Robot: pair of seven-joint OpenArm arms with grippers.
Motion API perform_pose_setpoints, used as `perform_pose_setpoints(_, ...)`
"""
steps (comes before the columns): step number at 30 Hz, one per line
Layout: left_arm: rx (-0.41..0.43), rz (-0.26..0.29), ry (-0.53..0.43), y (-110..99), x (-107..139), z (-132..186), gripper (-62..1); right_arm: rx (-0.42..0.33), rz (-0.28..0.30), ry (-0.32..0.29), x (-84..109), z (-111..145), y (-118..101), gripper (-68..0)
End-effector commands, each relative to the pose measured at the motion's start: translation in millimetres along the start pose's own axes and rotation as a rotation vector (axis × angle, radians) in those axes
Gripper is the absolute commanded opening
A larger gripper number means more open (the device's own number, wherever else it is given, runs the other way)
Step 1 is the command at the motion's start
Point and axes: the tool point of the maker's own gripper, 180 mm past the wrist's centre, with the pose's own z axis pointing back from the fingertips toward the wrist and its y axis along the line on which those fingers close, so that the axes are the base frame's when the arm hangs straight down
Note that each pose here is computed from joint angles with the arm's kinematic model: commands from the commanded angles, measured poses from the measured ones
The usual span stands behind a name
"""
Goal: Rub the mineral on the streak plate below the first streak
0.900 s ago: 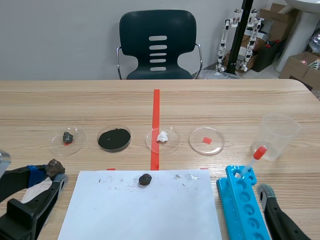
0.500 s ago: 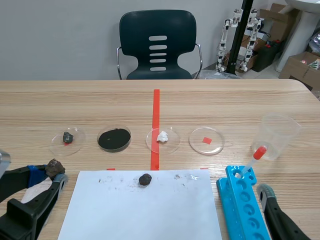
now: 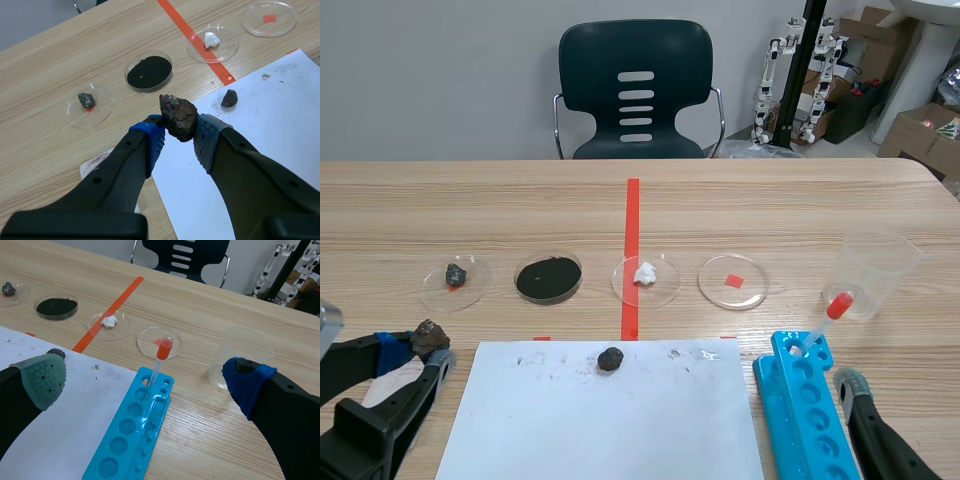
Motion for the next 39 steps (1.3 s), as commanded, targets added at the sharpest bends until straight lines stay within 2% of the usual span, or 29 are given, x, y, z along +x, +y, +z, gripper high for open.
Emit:
perform_pose_setpoints(1, 0.007, 0.008, -0.021, 1.2, 6.8, -0.9, -49.3, -0.010, 0.002, -0.036, 9.3, -2.6, -3.2, 0.4)
perform_pose_setpoints(12, 0.039, 0.016, 0.081, 8.1, -10.5, -3.0, -49.3, -0.010, 0.002, -0.035, 9.2, -2.6, -3.2, 0.4)
perform_pose_setpoints(17, 0.107, 0.127, 0.151, 24.5, -18.7, -12.6, -49.3, -0.010, 0.002, -0.036, 9.3, -2.5, -3.2, 0.4)
perform_pose_setpoints(21, 0.135, 0.187, 0.211, 34.0, -23.4, -22.2, -49.3, -0.010, 0.002, -0.036, 9.3, -2.6, -3.2, 0.4)
perform_pose_setpoints(25, 0.135, 0.225, 0.265, 38.2, -26.0, -30.8, -49.3, -0.010, 0.002, -0.036, 9.3, -2.6, -3.2, 0.4)
perform_pose_setpoints(27, 0.154, 0.245, 0.310, 42.7, -30.6, -32.7, -49.3, -0.010, 0.002, -0.036, 9.3, -2.6, -3.2, 0.4)
perform_pose_setpoints(30, 0.214, 0.319, 0.392, 53.2, -41.4, -31.5, -49.3, -0.010, 0.002, -0.036, 9.3, -2.6, -3.2, 0.4)
perform_pose_setpoints(34, 0.259, 0.381, 0.501, 60.0, -52.7, -30.2, -49.3, -0.010, 0.002, -0.036, 9.3, -2.6, -3.2, 0.4)
perform_pose_setpoints(39, 0.235, 0.427, 0.577, 56.1, -57.8, -32.6, -49.3, -0.010, 0.002, -0.036, 9.3, -2.6, -3.2, 0.4)
